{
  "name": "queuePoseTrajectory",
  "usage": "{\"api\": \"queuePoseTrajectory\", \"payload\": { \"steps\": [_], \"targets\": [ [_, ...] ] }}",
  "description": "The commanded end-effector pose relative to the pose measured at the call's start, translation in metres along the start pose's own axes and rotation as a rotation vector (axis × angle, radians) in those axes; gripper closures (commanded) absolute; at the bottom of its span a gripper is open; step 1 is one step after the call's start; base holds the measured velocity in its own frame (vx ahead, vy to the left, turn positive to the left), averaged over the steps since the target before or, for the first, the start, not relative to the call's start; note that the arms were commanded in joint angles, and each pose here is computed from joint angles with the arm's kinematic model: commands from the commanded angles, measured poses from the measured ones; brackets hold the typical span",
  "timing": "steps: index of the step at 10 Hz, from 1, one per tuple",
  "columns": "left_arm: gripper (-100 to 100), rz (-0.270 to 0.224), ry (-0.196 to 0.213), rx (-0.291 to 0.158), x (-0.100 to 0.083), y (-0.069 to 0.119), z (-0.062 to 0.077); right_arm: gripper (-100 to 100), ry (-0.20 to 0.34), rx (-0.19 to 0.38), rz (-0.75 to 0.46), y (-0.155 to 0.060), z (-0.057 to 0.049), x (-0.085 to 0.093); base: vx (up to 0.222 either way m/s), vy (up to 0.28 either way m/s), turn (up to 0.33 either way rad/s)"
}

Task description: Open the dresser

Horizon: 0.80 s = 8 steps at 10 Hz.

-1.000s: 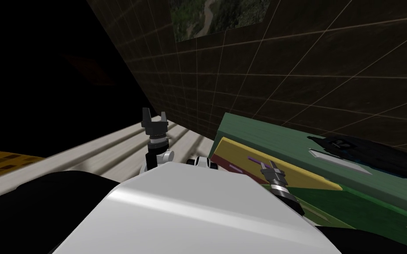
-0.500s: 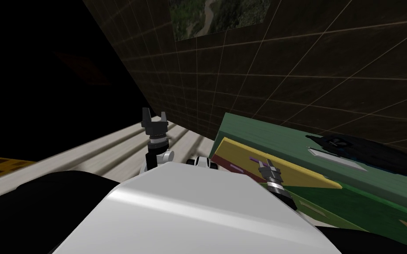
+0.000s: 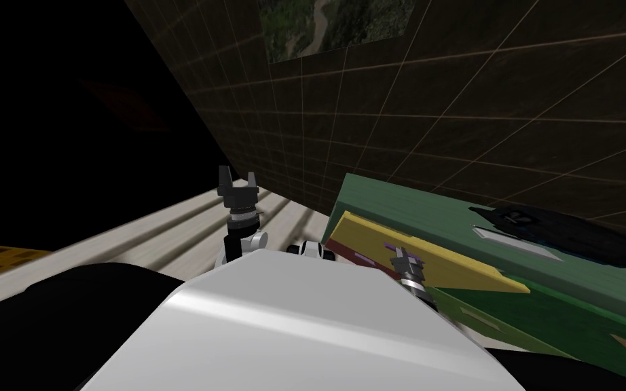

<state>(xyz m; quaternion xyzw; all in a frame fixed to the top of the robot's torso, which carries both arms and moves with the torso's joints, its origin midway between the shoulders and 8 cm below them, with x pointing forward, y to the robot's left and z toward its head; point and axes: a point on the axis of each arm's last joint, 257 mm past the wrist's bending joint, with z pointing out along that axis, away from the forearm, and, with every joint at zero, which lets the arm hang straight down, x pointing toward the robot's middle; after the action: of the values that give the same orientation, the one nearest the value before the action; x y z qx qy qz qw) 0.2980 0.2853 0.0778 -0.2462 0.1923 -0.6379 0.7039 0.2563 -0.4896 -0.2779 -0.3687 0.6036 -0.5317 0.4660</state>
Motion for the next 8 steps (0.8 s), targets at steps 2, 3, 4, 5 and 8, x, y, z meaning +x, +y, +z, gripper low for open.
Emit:
{"api": "queuePoseTrajectory", "payload": {
  "steps": [2,3,4,5,8],
  "targets": [
    [0,0.0,0.0,0.0,0.0,0.0,0.0,-100,0.016,0.002,0.03,0.007,-0.003,-0.008,0.003,0.003,-0.009],
    [0,0.0,0.0,0.0,0.0,0.0,0.0,-100,0.03,0.015,0.017,-0.01,-0.001,0.004,0.063,-0.011,0.038],
    [0,0.0,0.0,0.0,0.0,0.0,0.0,-100,0.019,0.02,0.016,-0.007,0.0,-0.002,0.042,-0.016,-0.006],
    [0,0.0,0.0,0.0,0.0,0.0,0.0,100,0.017,0.032,0.01,-0.014,0.002,0.0,0.0,0.0,0.0],
    [0,0.0,0.0,0.0,0.0,0.0,0.0,100,0.008,0.04,0.001,-0.024,-0.002,0.001,-0.118,0.054,-0.028]
  ]
}}
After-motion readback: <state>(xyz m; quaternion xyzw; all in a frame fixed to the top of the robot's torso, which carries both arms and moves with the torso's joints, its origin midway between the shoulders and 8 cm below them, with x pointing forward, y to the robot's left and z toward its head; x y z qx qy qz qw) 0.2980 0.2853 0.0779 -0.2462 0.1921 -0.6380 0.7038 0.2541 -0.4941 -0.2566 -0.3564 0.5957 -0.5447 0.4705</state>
